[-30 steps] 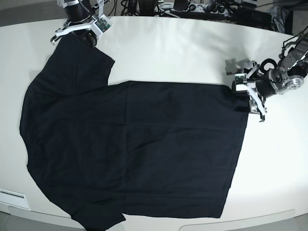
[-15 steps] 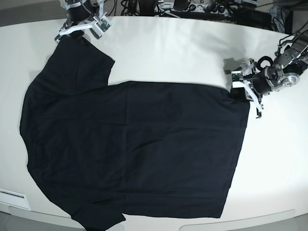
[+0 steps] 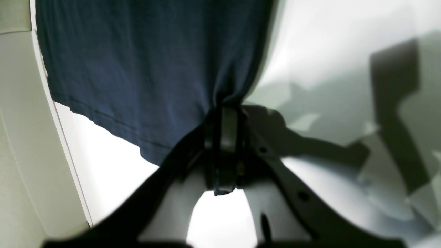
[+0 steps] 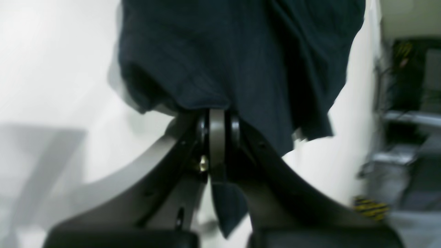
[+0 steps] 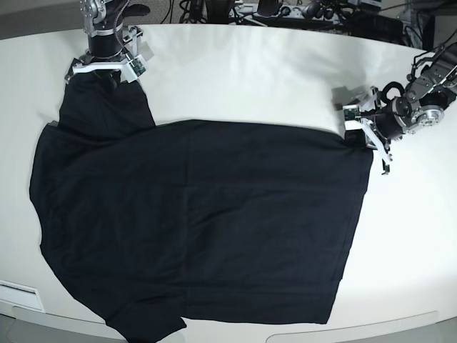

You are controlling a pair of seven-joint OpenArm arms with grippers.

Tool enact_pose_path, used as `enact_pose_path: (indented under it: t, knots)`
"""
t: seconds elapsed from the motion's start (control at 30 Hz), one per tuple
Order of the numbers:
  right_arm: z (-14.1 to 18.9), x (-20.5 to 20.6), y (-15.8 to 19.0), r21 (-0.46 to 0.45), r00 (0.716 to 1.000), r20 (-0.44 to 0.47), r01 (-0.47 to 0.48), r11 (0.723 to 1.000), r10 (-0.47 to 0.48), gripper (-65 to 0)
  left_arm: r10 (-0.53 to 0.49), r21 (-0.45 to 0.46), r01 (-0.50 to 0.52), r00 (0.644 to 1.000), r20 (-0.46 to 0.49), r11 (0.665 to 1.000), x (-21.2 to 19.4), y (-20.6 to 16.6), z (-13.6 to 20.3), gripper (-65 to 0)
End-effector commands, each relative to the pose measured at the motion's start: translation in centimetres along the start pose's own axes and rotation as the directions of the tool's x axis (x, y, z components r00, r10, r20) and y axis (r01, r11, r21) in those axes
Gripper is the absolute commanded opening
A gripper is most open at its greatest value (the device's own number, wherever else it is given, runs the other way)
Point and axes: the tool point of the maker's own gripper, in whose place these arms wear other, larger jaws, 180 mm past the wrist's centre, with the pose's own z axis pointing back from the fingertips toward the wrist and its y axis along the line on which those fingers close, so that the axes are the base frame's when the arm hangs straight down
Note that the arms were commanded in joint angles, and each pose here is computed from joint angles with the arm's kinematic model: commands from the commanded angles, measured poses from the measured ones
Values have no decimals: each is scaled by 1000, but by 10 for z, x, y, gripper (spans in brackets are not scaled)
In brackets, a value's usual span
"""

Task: Fold the T-shirt properly
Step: 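Lift the shoulder edge with both grippers and pull it toward the robot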

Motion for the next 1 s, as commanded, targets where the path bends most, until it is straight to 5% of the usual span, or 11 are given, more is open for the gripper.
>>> enact_pose_path:
  t: [0.0,0.3,0.67,0.97]
  knots:
    - [4,-7,-9,-15,1000,-24,-21,1000,20,-650,-15,-60,13,999,-34,998,-10,-11,10,-650]
    - [58,-36,-36,4,989,-124,-79,997,79,-650,-134,-106,134,991,3,985,15,-14,65,-650]
    - [117,-67,-8,139,965,-217,-117,983,146,-650,-82,-148,84,996,20,985,50,-15,100,-650]
    - [140,-86,-2,164,942,-266,-163,973,203,-650,-119,-308,114,993,3,945,71,-69,127,-650]
